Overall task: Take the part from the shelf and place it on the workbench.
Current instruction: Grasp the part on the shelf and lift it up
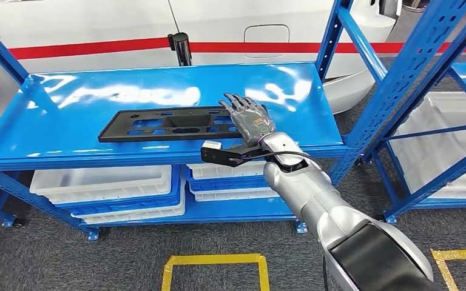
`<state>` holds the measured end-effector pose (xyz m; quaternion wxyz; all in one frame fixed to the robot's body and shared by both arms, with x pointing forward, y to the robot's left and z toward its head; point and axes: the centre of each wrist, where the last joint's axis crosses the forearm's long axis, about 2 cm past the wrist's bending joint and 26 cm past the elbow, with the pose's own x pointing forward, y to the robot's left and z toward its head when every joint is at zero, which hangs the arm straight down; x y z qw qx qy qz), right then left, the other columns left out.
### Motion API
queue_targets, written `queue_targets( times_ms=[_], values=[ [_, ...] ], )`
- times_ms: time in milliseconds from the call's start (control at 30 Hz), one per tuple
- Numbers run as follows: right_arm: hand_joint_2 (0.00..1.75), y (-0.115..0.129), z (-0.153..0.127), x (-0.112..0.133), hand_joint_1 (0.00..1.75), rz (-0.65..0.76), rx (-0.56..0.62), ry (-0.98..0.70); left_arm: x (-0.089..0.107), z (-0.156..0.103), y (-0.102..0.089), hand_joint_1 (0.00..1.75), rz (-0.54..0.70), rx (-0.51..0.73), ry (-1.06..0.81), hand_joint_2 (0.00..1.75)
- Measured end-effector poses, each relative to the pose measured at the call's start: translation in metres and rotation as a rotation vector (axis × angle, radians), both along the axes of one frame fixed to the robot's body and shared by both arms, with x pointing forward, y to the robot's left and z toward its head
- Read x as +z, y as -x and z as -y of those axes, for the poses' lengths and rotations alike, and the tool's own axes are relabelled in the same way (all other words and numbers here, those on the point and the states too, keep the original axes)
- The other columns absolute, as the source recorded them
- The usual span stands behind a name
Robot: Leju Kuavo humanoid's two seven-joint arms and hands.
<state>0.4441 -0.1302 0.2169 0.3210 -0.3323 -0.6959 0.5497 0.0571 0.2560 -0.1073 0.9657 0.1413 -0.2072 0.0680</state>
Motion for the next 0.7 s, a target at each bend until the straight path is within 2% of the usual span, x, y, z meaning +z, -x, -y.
queue_targets(
  times_ms=[700],
  values=[
    [1.75, -0.0012, 0.0072, -0.0030, 0.00, -0.004, -0.017, 0.009, 0.0002, 0.0037, 0.0008, 0.00, 0.012, -0.012, 0.000, 0.00]
  ],
)
